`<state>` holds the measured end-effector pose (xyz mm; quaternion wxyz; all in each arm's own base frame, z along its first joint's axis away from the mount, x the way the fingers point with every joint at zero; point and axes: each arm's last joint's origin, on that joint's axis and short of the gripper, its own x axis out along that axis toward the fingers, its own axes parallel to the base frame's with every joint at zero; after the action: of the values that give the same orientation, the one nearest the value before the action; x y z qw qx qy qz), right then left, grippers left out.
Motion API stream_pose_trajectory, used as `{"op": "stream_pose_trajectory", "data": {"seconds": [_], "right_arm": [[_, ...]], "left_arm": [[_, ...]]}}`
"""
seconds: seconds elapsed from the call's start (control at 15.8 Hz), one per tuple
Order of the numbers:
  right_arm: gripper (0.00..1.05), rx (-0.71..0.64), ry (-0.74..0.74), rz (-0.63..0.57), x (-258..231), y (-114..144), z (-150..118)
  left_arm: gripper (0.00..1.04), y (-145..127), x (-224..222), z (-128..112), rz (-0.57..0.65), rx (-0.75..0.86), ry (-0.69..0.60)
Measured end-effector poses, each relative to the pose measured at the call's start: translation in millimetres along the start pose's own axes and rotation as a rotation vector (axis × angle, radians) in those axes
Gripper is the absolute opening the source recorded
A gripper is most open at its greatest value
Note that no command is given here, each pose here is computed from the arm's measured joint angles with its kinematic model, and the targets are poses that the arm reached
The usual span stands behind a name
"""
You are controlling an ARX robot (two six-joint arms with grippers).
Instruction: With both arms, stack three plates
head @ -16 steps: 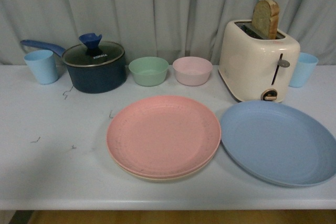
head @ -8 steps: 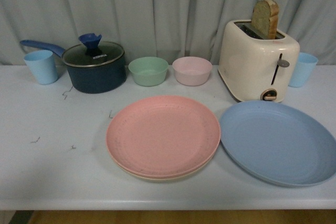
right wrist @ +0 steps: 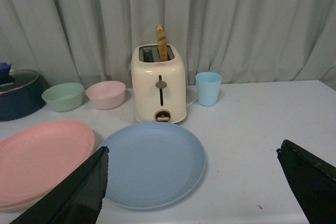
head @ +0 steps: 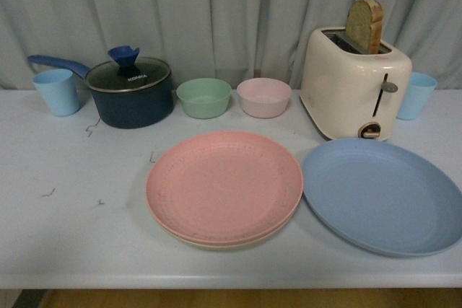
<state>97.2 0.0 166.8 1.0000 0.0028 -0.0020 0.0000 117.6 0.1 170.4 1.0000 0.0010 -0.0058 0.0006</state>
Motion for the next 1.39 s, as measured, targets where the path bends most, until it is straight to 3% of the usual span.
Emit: {"op": "stream_pose_trajectory", "data": {"seconds": [0.44, 0.57, 0.63, 0.89, 1.01, 1.39], "right_arm": [[0.98, 0.000, 0.000, 0.000, 0, 0, 0], [0.98, 0.000, 0.000, 0.000, 0, 0, 0], [0.98, 0.000, 0.000, 0.000, 0, 0, 0], [0.98, 0.000, 0.000, 0.000, 0, 0, 0], [0.98, 0.000, 0.000, 0.000, 0, 0, 0], [0.98, 0.007, 0.038, 0.010, 0, 0, -2]], "left_arm": [[0.02, 0, -10, 0, 0.000, 0.000, -0.002], [0.02, 0, -18, -7, -0.002, 0.000, 0.055], [0.02, 0, -20, -2, 0.000, -0.001, -0.002], [0.02, 0, -20, -3, 0.000, -0.001, 0.008], [0.16, 0, -20, -4, 0.000, -0.002, 0.011], [0.81, 0, -20, -4, 0.000, -0.002, 0.011]]}}
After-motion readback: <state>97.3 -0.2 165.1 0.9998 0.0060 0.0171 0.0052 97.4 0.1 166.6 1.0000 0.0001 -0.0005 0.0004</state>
